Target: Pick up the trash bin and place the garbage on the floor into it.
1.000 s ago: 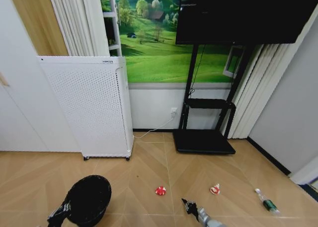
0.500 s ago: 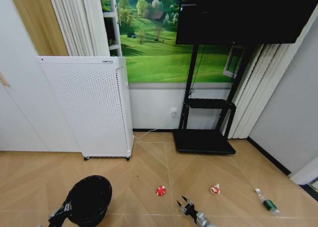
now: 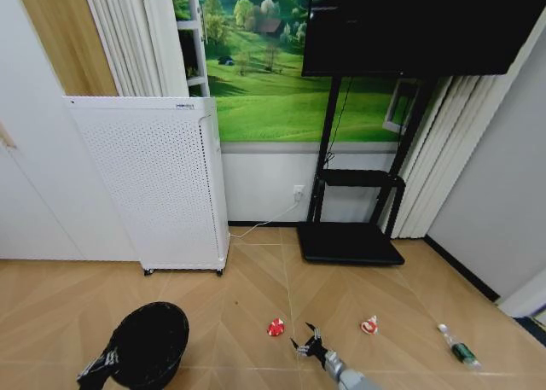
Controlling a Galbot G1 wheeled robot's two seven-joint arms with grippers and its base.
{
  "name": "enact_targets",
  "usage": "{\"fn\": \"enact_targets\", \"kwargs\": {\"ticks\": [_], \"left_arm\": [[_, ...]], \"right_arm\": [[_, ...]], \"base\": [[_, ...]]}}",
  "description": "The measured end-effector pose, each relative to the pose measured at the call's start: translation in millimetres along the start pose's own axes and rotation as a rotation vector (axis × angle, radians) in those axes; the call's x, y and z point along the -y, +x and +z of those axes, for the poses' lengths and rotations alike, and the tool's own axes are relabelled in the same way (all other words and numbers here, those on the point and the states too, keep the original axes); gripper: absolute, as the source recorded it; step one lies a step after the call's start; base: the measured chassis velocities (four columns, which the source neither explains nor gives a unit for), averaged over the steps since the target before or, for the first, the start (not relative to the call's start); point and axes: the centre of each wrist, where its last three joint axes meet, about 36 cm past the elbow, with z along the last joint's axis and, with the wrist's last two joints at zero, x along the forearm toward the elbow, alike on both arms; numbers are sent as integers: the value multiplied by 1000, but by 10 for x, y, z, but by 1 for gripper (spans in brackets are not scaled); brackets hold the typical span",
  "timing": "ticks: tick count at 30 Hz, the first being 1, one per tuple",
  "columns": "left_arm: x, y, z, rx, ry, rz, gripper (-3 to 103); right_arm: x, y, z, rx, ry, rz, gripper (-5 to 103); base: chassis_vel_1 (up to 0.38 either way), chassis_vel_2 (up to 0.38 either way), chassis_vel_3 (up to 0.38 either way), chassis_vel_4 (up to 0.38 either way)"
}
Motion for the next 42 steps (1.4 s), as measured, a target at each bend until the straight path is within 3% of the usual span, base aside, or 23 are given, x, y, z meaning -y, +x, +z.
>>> {"fn": "enact_targets", "kwargs": {"ticks": [6, 12, 16, 27, 29, 30, 31, 33, 34, 35, 37, 42], "left_arm": [[-66, 47, 56, -6, -2, -27, 6], [-87, 115, 49, -1, -2, -37, 6], [-99, 122, 34, 4, -3, -40, 6], [-65, 145, 85, 2, 3, -41, 6], [-60, 143, 96, 4, 3, -39, 6], [-56, 142, 104, 3, 5, -39, 6], [-56, 142, 104, 3, 5, -39, 6], [-41, 135, 118, 1, 8, -37, 6], [-29, 131, 125, 1, 11, -35, 6], [-29, 131, 125, 1, 11, -35, 6], [2, 127, 144, -1, 18, -31, 6], [6, 128, 179, -6, 20, -32, 6]], "right_arm": [[-99, -112, -53, -32, -45, 16, 100], [-296, -292, -164, -58, -153, 33, 100], [-321, -334, -189, -62, -189, 28, 100], [-454, -537, -359, -45, -219, -7, 100], [-469, -595, -416, -30, -159, -21, 100], [-411, -627, -460, -1, -61, -58, 100], [-411, -627, -460, -1, -61, -58, 100], [-275, -703, -572, 51, 128, -130, 100], [-256, -723, -600, 63, 179, -138, 100], [-256, -723, -600, 63, 179, -138, 100], [-214, -683, -566, 50, 254, -140, 100], [-170, -606, -491, 7, 322, -158, 100]], "base": [[0, 0, 0, 0], [0, 0, 0, 0], [0, 0, 0, 0], [0, 0, 0, 0], [0, 0, 0, 0], [0, 0, 0, 0], [0, 0, 0, 0], [0, 0, 0, 0], [0, 0, 0, 0], [0, 0, 0, 0], [0, 0, 0, 0], [0, 0, 0, 0]]}}
